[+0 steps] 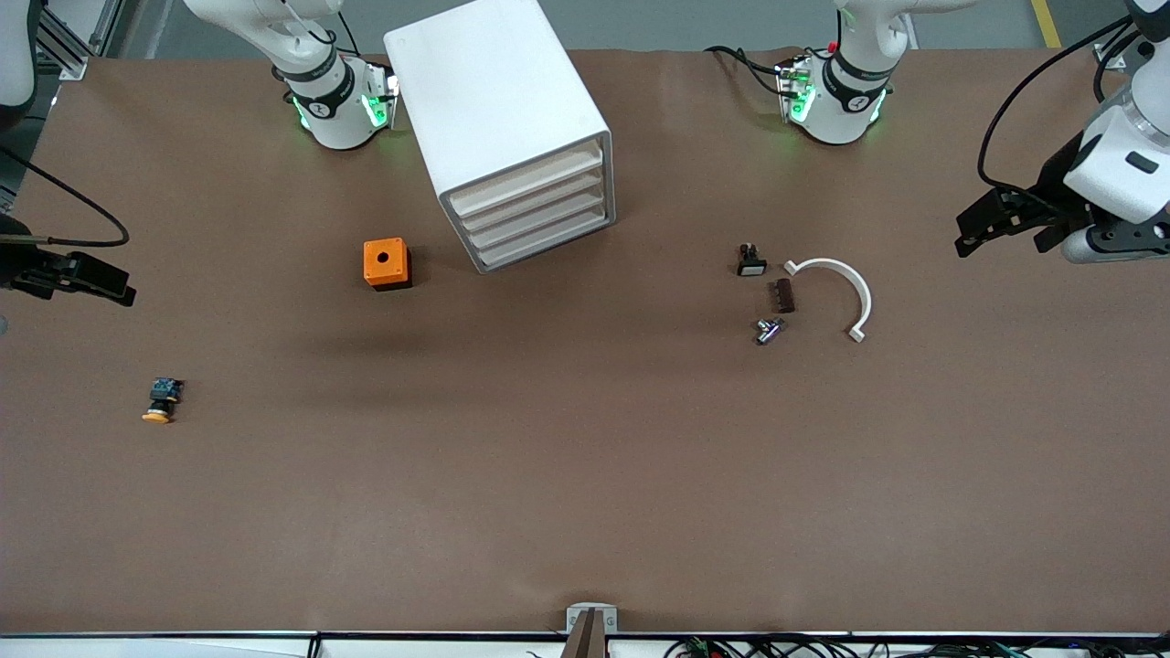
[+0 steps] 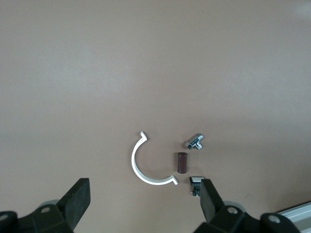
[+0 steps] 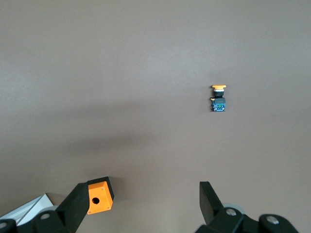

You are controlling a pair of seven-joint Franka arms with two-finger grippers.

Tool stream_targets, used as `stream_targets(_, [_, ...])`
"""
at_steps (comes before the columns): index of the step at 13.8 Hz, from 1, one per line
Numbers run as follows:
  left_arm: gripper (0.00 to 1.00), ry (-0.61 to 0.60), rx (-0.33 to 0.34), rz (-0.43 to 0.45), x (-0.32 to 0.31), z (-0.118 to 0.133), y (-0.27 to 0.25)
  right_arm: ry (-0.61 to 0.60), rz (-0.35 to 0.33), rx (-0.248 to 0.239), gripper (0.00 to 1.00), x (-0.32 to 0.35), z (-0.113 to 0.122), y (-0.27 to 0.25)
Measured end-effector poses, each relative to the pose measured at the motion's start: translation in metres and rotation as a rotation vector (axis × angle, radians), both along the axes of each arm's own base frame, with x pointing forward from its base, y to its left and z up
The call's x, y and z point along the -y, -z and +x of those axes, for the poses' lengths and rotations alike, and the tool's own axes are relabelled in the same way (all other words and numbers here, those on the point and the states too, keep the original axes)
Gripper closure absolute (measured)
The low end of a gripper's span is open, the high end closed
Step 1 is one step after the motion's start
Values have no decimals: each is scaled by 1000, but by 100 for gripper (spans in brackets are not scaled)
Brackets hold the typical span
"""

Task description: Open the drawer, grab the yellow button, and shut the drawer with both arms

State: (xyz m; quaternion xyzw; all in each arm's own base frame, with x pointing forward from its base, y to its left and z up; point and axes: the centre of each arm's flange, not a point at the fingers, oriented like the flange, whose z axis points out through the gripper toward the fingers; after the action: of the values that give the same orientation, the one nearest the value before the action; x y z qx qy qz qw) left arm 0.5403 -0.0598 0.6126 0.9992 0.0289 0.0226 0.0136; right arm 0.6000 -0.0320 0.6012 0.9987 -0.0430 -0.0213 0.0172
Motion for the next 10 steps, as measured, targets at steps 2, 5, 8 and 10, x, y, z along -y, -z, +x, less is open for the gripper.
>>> stream_targets(2, [0, 2, 0, 0, 1, 0, 0, -9, 3, 1, 0, -5, 0, 0])
stream_targets(5, [0, 8, -1, 0, 4, 1, 2, -11, 17, 6, 0, -7, 1, 0])
stream_targets(8, [0, 21, 3, -1, 6, 3, 0, 9, 29, 28, 0, 4, 3, -2])
stream_targets(10, [0, 21, 6, -2, 6, 3, -1, 27, 36, 30, 0, 14, 3, -2])
